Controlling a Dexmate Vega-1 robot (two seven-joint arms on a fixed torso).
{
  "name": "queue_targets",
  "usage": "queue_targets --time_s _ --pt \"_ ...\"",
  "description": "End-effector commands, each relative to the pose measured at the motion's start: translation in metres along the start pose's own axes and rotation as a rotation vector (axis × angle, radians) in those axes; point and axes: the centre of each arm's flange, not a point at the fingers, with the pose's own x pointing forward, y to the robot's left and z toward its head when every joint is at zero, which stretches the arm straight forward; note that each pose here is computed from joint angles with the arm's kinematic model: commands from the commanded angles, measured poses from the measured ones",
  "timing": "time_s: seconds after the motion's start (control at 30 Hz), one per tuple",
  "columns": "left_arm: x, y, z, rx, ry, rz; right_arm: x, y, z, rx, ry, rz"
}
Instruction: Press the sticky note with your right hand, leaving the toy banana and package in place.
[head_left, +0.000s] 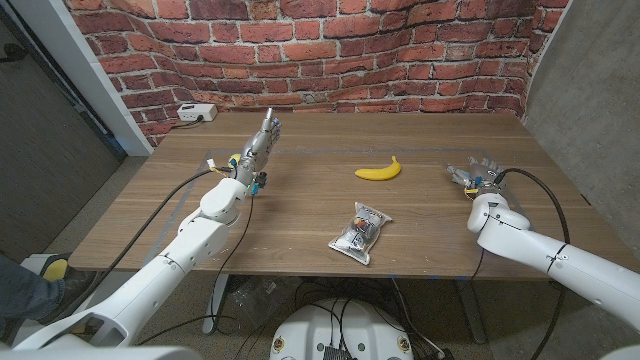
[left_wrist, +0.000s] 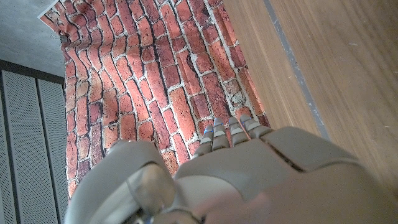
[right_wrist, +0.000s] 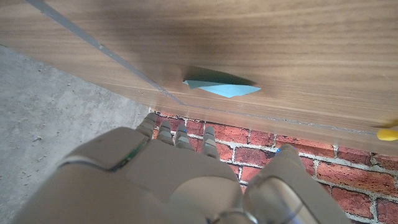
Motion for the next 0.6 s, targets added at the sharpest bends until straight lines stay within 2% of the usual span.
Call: queue_targets --time_s 0.03,0.6 --pt "-0.0016 0.0035 0.0003 -0.006 -0.008 0.012 0.0014 0.0011 0.0053 -0.002 -0.013 -0.001" --pt "-0.0102 0.0041 0.0045 -0.003 -0.018 0.009 -0.0067 -0.0003 0.0095 0.004 -0.020 -0.013"
